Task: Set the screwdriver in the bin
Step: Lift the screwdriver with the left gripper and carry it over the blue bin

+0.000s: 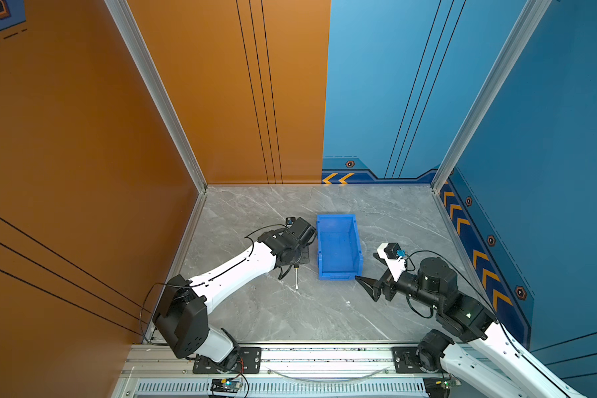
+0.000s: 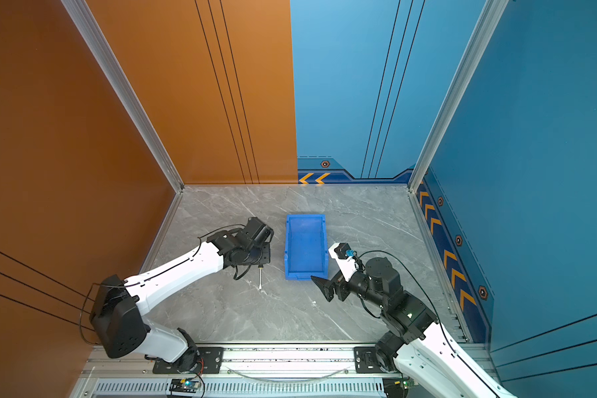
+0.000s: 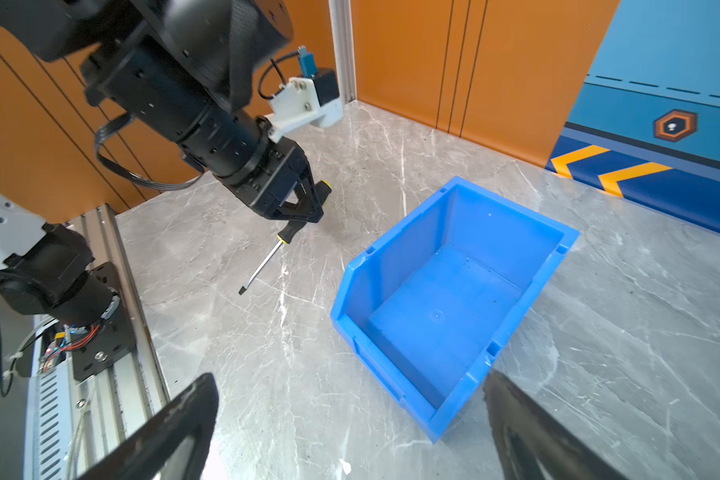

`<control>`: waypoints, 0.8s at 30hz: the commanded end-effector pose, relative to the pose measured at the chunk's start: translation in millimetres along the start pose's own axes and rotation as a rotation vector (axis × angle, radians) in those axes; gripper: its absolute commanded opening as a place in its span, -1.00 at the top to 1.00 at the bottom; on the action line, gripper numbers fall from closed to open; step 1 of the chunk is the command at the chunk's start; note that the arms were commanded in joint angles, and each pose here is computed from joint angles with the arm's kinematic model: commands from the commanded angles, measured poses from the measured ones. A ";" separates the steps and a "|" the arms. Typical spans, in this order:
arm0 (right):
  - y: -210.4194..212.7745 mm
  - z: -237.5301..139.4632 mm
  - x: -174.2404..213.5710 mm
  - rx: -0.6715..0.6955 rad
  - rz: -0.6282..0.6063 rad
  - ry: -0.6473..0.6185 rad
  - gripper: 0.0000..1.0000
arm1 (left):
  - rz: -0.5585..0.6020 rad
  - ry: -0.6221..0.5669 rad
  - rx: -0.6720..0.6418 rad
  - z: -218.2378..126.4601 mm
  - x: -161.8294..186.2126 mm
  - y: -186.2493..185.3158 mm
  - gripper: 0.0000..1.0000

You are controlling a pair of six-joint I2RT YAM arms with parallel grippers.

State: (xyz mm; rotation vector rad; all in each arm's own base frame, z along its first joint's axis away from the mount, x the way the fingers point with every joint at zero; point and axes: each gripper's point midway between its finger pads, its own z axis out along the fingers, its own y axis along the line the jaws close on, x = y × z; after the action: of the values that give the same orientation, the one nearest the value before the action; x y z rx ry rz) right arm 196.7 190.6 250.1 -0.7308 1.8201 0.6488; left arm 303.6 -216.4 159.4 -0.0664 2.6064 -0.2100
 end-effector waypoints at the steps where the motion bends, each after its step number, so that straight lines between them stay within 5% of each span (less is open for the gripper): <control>1: -7.5 -2.5 -0.2 0.033 0.025 0.011 -1.00 | 0.069 -0.029 0.019 -9.3 -18.7 -16.0 0.75; 12: -34.9 -1.1 -13.3 0.137 0.029 -0.005 -1.00 | 0.106 -0.071 0.181 -22.2 -60.3 -88.3 0.75; 24: -53.9 -1.5 -14.1 0.193 0.070 -0.011 -1.00 | 0.054 -0.063 0.260 7.7 -75.6 -144.3 0.75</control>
State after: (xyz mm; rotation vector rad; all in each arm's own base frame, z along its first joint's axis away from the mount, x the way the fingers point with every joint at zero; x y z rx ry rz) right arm 235.6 159.2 245.0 -0.5714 1.9007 0.5141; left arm 371.6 -335.6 206.6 0.0985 2.5092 -0.4506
